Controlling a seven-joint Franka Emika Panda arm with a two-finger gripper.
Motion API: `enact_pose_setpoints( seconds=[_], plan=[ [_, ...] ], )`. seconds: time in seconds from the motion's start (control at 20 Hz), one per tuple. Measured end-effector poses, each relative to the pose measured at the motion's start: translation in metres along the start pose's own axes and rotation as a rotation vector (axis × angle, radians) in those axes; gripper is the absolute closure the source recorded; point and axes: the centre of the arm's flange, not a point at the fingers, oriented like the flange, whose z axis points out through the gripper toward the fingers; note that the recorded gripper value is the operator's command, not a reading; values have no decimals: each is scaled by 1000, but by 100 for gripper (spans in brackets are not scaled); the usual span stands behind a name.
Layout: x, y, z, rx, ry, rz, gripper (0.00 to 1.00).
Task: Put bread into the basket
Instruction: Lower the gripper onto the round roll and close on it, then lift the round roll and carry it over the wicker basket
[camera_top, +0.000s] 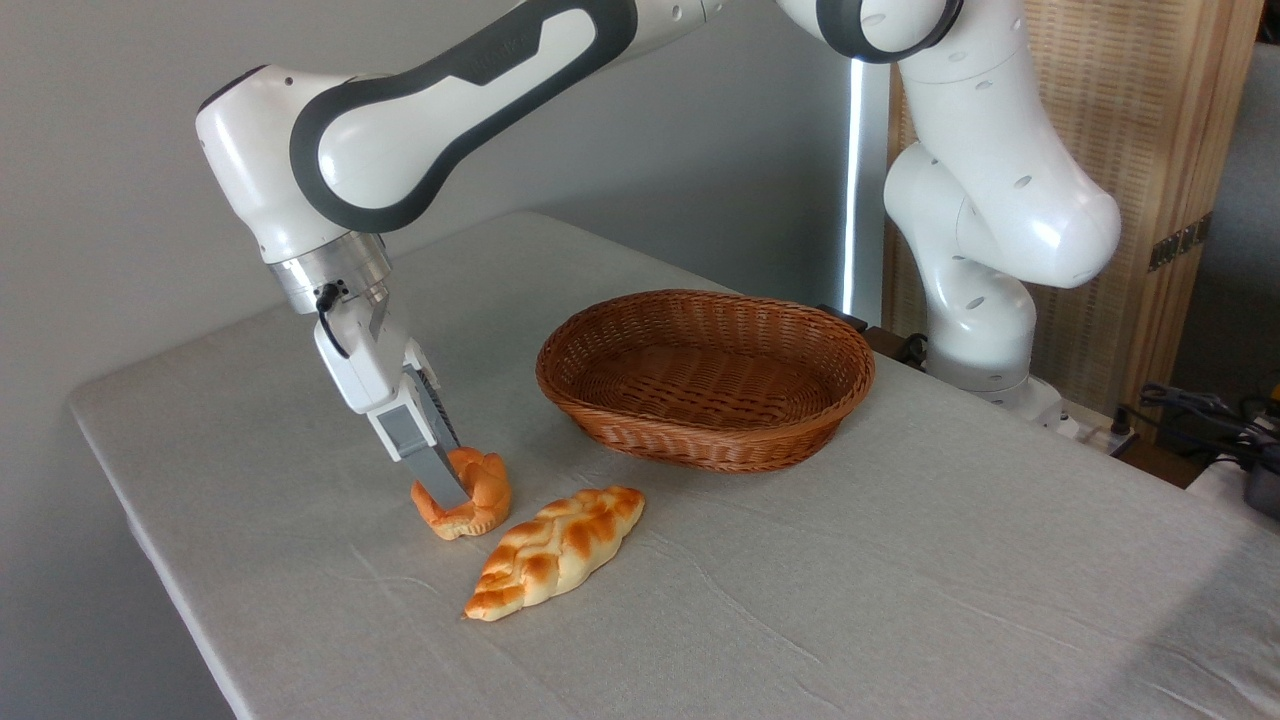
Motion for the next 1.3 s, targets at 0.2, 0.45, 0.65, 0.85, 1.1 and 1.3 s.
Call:
enact_pose_setpoints(
  seconds=[0.2,0.45,0.65,0.85,1.1,1.3],
  plan=[
    [0,0,0,0,0,0,65],
    [0,0,0,0,0,0,82],
    [0,1,0,1,0,1,95],
    [1,1,-1,1,0,1,95],
    [-3,2,-4,-8,-12,-6,99],
    [-11,6,-17,-14,-32,-65,100]
  ],
)
